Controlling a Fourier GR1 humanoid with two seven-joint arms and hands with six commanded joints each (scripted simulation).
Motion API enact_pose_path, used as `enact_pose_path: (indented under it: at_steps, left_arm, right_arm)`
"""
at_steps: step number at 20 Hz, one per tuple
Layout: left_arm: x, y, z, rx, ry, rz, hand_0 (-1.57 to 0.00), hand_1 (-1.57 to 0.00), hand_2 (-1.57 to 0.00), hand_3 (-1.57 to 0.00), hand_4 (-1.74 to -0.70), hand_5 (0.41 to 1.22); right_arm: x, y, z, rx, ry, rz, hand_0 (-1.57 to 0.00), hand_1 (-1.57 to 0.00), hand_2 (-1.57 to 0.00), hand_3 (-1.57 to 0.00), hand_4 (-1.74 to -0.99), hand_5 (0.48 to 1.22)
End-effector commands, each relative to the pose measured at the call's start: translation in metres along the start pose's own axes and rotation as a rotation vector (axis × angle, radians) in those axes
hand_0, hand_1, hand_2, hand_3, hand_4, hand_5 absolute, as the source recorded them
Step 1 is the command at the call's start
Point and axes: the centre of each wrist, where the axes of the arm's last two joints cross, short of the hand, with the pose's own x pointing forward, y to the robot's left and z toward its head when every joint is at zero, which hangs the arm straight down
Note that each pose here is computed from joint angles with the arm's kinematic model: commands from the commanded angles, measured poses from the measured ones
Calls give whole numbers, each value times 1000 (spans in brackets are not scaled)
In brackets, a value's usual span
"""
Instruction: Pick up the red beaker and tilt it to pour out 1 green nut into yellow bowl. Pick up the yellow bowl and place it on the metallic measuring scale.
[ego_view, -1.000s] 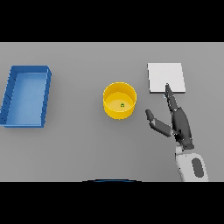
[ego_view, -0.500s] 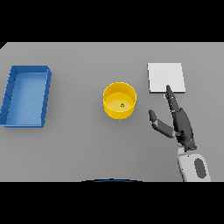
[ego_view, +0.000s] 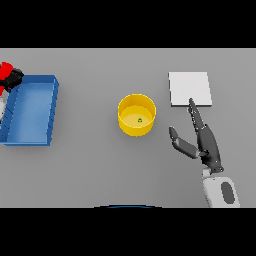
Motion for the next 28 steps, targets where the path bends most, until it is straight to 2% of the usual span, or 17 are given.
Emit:
enact_pose_path:
  at_steps: [1,2,3,5,7,9,14,15,16,19,21,23,28]
  left_arm:
    - [4,3,7,-15,-1,-6,-1571,-1571,-1526,-1525,-1521,818]
    - [4,7,14,-64,-45,-23,-1469,-1344,-1276,-1318,-1369,774]
    - [2,8,22,-114,-61,-21,-1175,-1075,-1021,-1055,-1232,737]
    - [0,15,30,-196,-67,19,-751,-687,-653,-675,-1050,683]
    - [5,20,36,-216,-47,-60,-481,-440,-418,-431,-915,651]
    - [2,14,38,-233,-19,-122,-307,-281,-267,-276,-843,632]
    - [4,11,38,-188,-33,-169,-100,-91,-87,-90,-783,631]
    - [4,10,39,-186,-53,-159,-80,-73,-69,-72,-776,631]
    - [6,12,40,-179,-79,-140,-64,-58,-55,-57,-778,633]
    - [4,8,44,-180,-119,-77,-32,-29,-28,-29,-786,652]
    - [3,4,47,-190,-146,-53,-20,-18,-17,-18,-798,661]
    - [5,3,48,-194,-134,-53,-13,-11,-11,-11,-800,673]
    - [4,-2,52,-211,-124,-43,-3,-3,-3,-3,-811,688]
  right_arm:
    - [1,-1,-1,-3,2,-4,1,1,1,1,-1155,670]
    - [0,0,1,2,0,-4,1,1,1,1,-1153,670]
    - [2,0,-2,-4,5,-1,1,1,1,1,-1151,670]
    - [3,-1,-1,-3,-11,2,1,1,1,1,-1150,671]
    - [2,-2,0,-3,-1,-10,1,1,1,1,-1155,670]
    - [1,-2,0,-4,5,1,1,1,1,1,-1155,670]
    - [2,-3,-1,-14,2,42,1,1,1,1,-1154,657]
    - [2,0,-1,-10,15,44,1,1,1,1,-1144,644]
    - [5,0,-2,-18,48,91,1,1,1,1,-1131,631]
    - [12,0,-15,113,-12,172,1,1,1,1,-1080,662]
    - [20,-7,-28,216,-15,316,1,1,1,1,-1103,662]
    - [26,-6,-39,303,-24,469,1,1,1,1,-1128,637]
    - [44,-2,-71,536,-153,797,1,1,1,1,-1152,632]
